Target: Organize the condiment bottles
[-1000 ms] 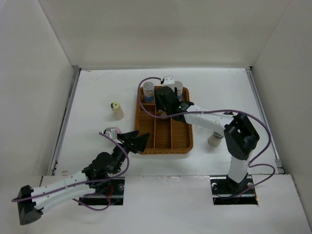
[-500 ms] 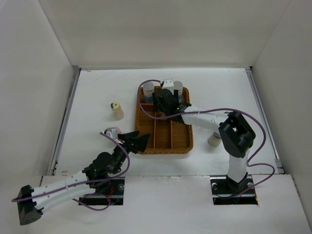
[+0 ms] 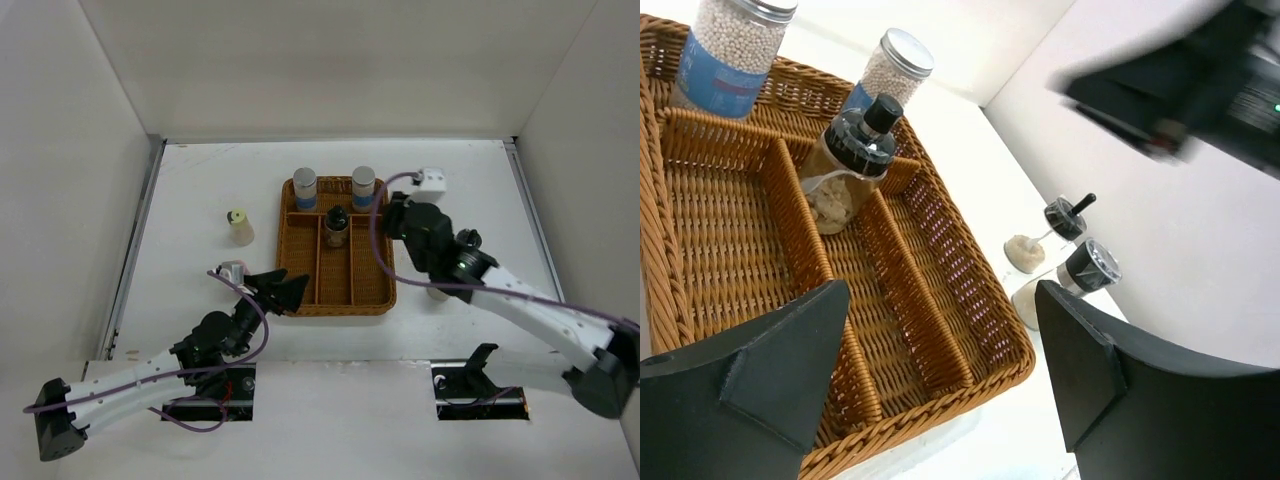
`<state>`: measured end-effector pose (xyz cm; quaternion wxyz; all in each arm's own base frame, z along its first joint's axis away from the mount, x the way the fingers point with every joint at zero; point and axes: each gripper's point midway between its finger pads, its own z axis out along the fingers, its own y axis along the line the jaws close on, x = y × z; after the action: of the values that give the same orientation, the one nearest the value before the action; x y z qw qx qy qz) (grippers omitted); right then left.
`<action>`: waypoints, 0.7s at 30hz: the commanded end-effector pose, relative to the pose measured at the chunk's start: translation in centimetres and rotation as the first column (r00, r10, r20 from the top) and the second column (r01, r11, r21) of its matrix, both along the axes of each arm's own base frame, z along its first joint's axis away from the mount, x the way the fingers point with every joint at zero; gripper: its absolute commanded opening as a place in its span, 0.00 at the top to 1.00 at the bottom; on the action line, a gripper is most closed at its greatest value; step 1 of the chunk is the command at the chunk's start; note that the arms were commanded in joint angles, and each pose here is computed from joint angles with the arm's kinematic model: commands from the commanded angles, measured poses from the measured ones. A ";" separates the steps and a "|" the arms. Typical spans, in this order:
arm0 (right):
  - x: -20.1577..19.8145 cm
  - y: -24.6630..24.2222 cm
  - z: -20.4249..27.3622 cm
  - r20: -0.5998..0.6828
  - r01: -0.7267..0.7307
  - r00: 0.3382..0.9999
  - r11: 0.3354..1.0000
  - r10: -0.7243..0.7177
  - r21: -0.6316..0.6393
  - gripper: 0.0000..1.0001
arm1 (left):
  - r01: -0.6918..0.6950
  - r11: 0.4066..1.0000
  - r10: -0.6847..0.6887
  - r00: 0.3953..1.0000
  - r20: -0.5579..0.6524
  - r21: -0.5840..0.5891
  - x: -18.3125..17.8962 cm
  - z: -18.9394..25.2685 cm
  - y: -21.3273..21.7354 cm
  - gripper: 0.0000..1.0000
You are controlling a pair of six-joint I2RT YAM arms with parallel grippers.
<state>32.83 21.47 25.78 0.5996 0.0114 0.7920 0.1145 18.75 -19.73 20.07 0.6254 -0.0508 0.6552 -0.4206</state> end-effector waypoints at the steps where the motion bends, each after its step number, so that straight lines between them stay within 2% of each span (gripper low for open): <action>1: -3.4 -6.9 -1.9 -0.015 0.185 0.983 0.982 -0.185 -0.028 0.62 | 0.001 0.999 0.000 1.000 0.018 -0.041 0.1 1.0 -0.1 0.25; 3: -5.6 -11.7 -2.9 -0.031 0.313 0.949 0.949 -0.314 -0.039 0.69 | -0.002 0.999 0.003 1.000 0.014 -0.034 0.3 0.8 -0.3 0.25; 5: -7.3 -14.9 -3.9 -0.064 0.400 0.913 0.915 -0.403 -0.054 0.66 | 0.006 1.000 -0.005 1.000 0.012 -0.030 0.3 0.7 -0.6 0.25; 6: -8.1 -16.2 -4.5 -0.087 0.436 0.894 0.898 -0.440 -0.066 0.59 | 0.010 0.999 -0.010 1.000 0.012 -0.031 0.2 0.6 -0.8 0.25; 8: -9.2 -17.9 -6.0 -0.133 0.480 0.861 0.871 -0.491 -0.105 0.30 | 0.008 1.000 -0.008 1.000 0.014 -0.026 0.3 0.6 -1.0 0.25; 9: -9.5 -18.2 -6.8 -0.151 0.492 0.849 0.862 -0.506 -0.121 0.19 | 0.009 1.000 -0.009 1.000 0.013 -0.021 0.4 0.5 -1.1 0.25; 11: -9.9 -18.3 -8.4 -0.176 0.496 0.838 0.855 -0.517 -0.149 0.07 | 0.016 1.000 -0.016 1.000 0.009 -0.021 0.4 0.5 -1.3 0.26; 16: -10.1 -18.4 -10.4 -0.207 0.501 0.823 0.848 -0.529 -0.173 0.00 | 0.007 1.000 -0.007 1.000 0.008 -0.019 0.6 0.4 -1.1 0.26; 21: -9.3 -17.5 -11.7 -0.244 0.481 0.828 0.863 -0.504 -0.152 0.01 | 0.012 1.000 -0.011 1.000 0.011 -0.026 0.4 0.4 -1.1 0.26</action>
<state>22.89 3.59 14.33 0.4914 0.1860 0.8451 -0.0985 19.27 -20.83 18.96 0.6192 -0.0433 0.6685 -0.4096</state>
